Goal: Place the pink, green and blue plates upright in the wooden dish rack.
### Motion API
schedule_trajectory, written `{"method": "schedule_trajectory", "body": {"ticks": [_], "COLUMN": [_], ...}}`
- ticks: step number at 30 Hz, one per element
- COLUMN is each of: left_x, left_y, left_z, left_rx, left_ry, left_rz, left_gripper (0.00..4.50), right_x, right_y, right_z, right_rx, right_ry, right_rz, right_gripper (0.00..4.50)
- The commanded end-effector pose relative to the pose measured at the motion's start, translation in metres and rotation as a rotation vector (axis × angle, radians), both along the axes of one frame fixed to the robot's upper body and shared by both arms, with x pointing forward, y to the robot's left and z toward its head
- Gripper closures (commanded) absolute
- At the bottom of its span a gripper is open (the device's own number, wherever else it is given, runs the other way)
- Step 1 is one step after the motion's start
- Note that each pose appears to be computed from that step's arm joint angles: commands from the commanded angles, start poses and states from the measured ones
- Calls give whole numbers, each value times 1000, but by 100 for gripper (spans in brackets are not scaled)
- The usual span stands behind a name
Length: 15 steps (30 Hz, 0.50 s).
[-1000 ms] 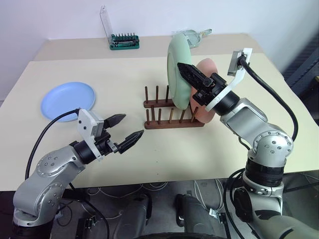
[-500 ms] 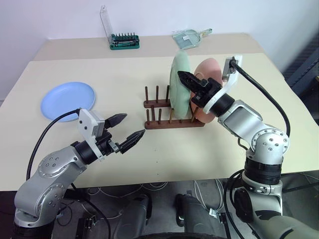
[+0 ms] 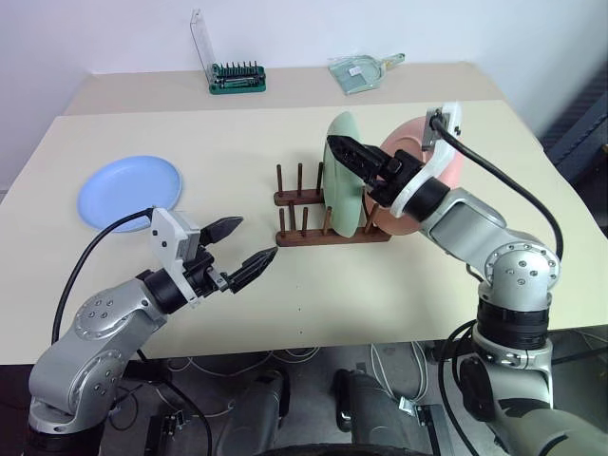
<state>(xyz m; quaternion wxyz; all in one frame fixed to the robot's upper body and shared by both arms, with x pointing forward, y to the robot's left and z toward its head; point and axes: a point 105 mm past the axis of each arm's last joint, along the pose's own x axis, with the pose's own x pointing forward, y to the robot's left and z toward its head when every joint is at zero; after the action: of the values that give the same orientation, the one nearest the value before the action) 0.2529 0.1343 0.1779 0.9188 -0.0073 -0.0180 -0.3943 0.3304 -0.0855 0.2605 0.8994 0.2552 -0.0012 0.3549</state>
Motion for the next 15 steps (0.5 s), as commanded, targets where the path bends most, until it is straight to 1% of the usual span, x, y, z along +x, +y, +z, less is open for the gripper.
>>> {"method": "schedule_trajectory", "body": {"ticks": [1, 3, 5, 8, 9, 10, 11, 12, 13, 15], "left_x": [-3, -2, -1, 1, 3, 6, 13, 18, 25, 36], "left_y": [-3, -3, -2, 0, 3, 7, 16, 22, 33, 51], "left_z": [8, 8, 8, 9, 10, 13, 16, 18, 23, 30], "left_rx": [-11, -11, -4, 0, -9, -21, -34, -43, -73, -116], "left_ry": [-42, -43, -47, -61, -64, -76, -85, -90, -106, -121], "left_rz": [-14, -13, -5, 17, 31, 58, 119, 163, 232, 341], "left_gripper": [0, 0, 0, 0, 0, 0, 0, 0, 0, 0], "right_x": [-11, -11, -11, -11, -10, -10, -11, -13, -16, -20], "right_y": [3, 2, -2, -6, -7, -7, -4, 0, 8, 20], "right_z": [27, 31, 42, 52, 55, 59, 64, 66, 68, 68], "right_rx": [-29, -45, -83, -129, -182, -281, -417, -518, -599, -678], "right_ry": [-133, -158, -226, -290, -332, -412, -529, -612, -702, -807], "right_rz": [19, 13, -2, -20, -35, -50, -59, -57, -16, 50], "right_gripper": [2, 2, 2, 2, 2, 2, 2, 2, 2, 2]}}
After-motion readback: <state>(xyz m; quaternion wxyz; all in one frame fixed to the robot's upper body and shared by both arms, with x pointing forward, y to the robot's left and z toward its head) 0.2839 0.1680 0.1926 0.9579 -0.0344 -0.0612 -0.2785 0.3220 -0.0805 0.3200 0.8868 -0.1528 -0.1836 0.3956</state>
